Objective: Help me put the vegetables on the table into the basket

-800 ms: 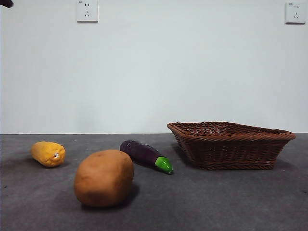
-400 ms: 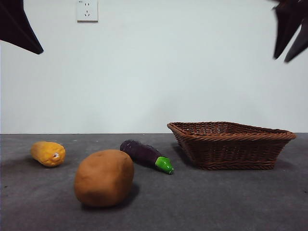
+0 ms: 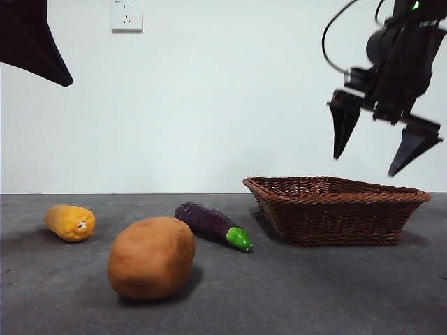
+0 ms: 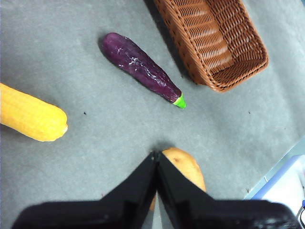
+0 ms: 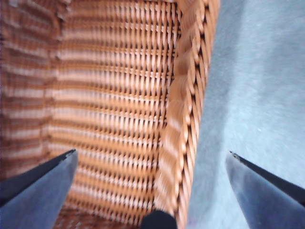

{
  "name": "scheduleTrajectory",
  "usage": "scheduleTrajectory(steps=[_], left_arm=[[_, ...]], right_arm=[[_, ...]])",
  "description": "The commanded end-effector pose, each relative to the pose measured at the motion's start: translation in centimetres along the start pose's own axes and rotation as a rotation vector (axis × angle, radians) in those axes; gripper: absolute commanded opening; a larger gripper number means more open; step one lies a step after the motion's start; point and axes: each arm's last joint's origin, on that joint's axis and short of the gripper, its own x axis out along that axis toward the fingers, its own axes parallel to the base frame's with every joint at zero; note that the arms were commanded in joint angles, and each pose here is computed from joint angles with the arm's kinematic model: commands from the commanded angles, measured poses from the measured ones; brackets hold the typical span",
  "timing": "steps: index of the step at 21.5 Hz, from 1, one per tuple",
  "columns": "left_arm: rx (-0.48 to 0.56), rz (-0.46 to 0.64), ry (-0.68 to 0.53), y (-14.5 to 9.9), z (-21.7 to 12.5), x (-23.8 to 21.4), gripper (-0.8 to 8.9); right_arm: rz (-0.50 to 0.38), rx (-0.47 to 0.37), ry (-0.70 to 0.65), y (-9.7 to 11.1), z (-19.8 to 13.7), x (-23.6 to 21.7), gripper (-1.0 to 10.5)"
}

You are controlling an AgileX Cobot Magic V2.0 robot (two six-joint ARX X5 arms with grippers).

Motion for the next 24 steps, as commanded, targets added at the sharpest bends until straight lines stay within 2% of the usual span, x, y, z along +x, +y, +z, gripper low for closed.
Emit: scheduleTrajectory(steps=[1,3,5,11,16,24], left_arm=[[0.033,0.007,0.002,0.0,0.1,0.2,-0.04],[0.034,0.011,0.002,0.0,0.1,0.2,-0.04],[0.034,0.011,0.002,0.0,0.1,0.2,-0.04],[0.033,0.011,0.004,0.0,0.0,0.2,-0.04],[0.034,0.011,0.003,0.0,0.1,0.2,-0.04],[0.033,0.010,0.004,0.0,0.0,0.2,-0.04]], right_arm=[[0.009,-0.007,0.047,-0.6,0.1,2.1,6.9],[0.048,0.006,0.078,-1.0,0.0,3.5,6.8],[0.095,0.019,0.088,-1.3,0.0,4.3,5.5],[0.089,0.047,0.093,-2.3,-0.1,4.5,2.1],[0.076,0.075,0.093,-3.2,-0.2,4.4,2.1],[0.073,0.085,0.105,-3.4,-0.2,5.3,2.1]])
